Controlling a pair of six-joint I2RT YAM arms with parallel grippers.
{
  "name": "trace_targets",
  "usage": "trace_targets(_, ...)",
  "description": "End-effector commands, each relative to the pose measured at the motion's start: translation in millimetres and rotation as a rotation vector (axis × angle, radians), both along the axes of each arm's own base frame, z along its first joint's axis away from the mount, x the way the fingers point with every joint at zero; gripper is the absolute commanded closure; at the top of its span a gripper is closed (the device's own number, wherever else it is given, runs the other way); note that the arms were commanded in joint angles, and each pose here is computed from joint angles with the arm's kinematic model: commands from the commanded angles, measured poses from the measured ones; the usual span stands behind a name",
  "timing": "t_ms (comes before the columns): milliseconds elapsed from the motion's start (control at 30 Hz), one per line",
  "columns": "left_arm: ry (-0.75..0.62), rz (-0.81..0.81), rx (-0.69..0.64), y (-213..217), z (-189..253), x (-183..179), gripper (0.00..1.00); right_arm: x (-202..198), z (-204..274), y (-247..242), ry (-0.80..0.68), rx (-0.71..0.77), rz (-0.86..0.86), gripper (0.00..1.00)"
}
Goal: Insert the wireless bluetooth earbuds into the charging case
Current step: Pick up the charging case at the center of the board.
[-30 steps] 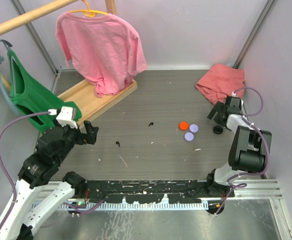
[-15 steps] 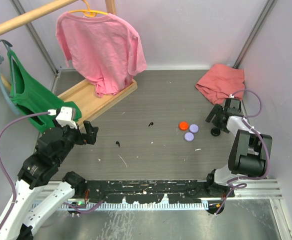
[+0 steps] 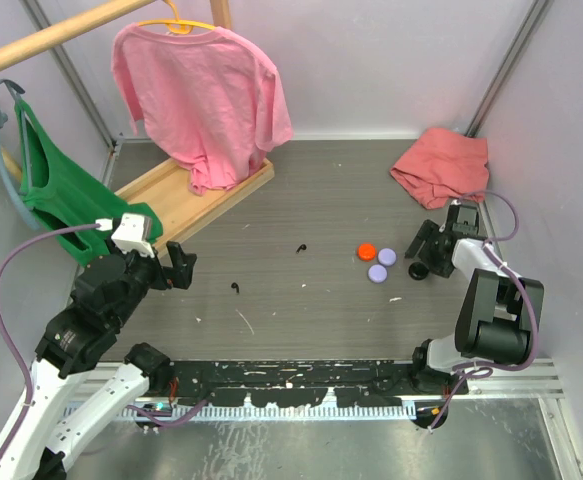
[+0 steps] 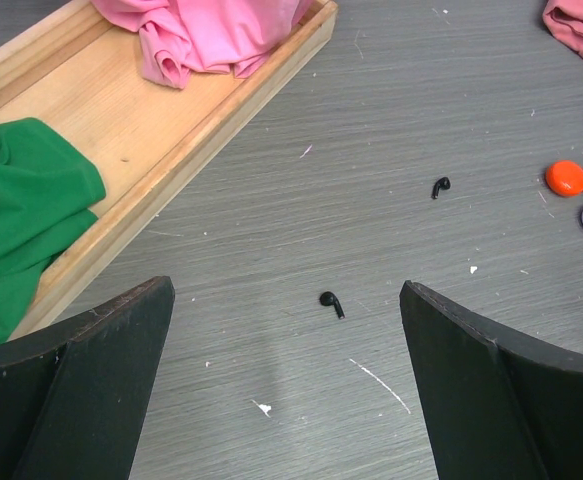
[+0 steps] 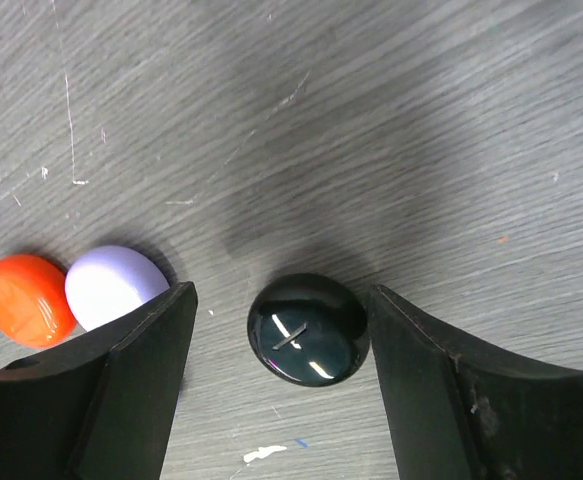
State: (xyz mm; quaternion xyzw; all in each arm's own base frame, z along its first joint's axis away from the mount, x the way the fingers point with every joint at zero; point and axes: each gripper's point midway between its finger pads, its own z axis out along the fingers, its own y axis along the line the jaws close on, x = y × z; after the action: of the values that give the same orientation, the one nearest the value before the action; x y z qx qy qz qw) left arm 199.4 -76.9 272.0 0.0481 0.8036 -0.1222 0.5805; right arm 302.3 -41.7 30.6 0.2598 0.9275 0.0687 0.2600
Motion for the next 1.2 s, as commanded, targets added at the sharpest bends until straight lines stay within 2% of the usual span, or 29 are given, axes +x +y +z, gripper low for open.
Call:
trace_targets(0, -0.036, 0.006, -0.018, -1.3, 8.9, 4.2, 0.02, -5.3, 8.9, 11.0, -0.016, 0.028, 0.023, 0.26)
trace_targets(400, -0.035, 0.006, -0.017, -1.6, 8.5, 4.5, 0.02, -16.1, -0.4, 18.2, 0.042, -0.074, 0.065, 0.26)
trace_targets(600, -0.034, 0.006, -0.018, -1.5, 8.0, 4.4, 0.02, -17.0, -2.8, 13.3, 0.058, -0.134, 0.053, 0.30)
trace_targets(1167, -0.032, 0.011, -0.014, -1.0, 6.7, 5.4, 0.02, -17.6, -13.3, 19.4, 0.103, -0.148, 0.076, 0.42)
